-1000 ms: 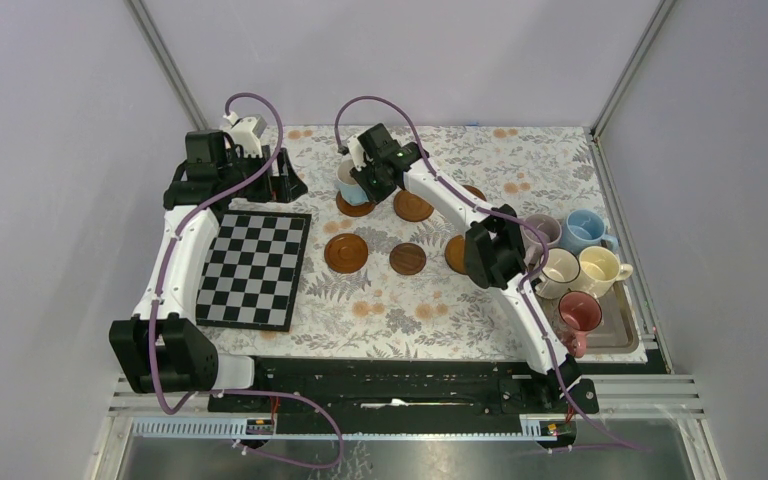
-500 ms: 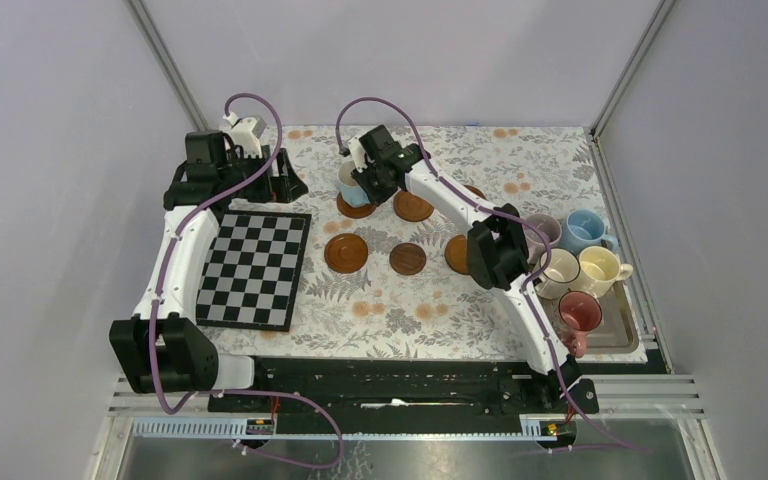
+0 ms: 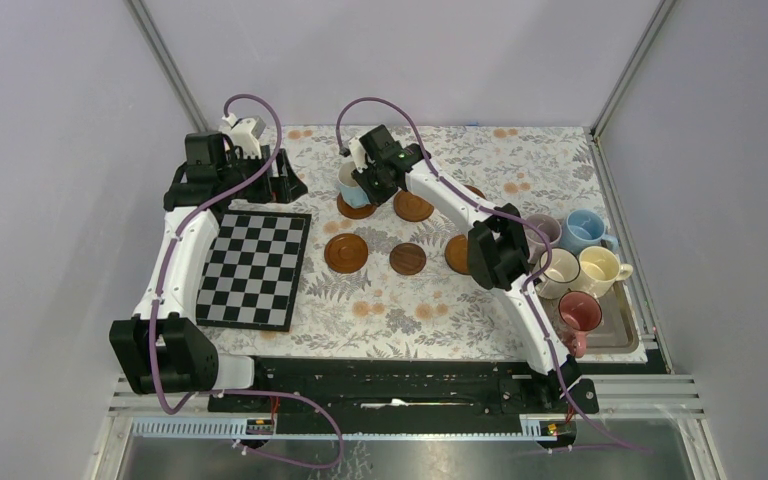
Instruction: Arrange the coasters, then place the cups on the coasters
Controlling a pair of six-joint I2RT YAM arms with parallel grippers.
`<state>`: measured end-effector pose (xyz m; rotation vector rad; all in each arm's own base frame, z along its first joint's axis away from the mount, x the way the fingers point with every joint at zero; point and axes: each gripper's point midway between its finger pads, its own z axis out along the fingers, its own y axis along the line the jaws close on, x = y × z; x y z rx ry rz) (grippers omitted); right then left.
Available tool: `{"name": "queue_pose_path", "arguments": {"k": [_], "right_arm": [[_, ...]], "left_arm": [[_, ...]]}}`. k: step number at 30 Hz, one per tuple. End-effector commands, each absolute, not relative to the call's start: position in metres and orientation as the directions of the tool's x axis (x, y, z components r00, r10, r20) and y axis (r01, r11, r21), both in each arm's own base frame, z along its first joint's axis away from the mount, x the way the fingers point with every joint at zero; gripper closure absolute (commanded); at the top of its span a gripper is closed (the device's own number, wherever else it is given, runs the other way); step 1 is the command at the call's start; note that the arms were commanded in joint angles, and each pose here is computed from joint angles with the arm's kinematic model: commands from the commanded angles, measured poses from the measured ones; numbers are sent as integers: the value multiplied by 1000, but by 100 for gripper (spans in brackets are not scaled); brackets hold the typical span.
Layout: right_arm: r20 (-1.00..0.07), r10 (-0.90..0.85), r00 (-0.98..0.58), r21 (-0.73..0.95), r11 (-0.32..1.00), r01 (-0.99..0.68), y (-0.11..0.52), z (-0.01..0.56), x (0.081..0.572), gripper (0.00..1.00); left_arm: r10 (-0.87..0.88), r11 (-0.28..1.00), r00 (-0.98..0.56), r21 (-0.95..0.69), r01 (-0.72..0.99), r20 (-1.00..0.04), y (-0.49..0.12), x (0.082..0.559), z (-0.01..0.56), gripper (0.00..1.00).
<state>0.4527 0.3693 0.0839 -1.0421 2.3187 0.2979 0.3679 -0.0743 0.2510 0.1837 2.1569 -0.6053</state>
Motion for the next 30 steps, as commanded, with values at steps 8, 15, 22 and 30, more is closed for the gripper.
{"name": "queue_pose_path", "arguments": {"k": [8,15,22,30], "right_arm": [[-677,-558,-480,-32,674,-738,373,145,446,100],[-689,-546,-477,-35,682,-731,372,148,445,100],[-722,-524,-452,-42,685,-727,374,153,448,100],[-691,-554,-465,-42,672,-739,372,136,444,95]], "left_arm": [[-93,863,-557,-346,368,-825,-75,367,270,1],[-97,861,-559,-351,368,-823,-75,367,270,1],[-98,861,-558,-351,368,-824,-74,367,269,1],[-98,860,-559,-353,369,-823,-75,366,269,1]]}}
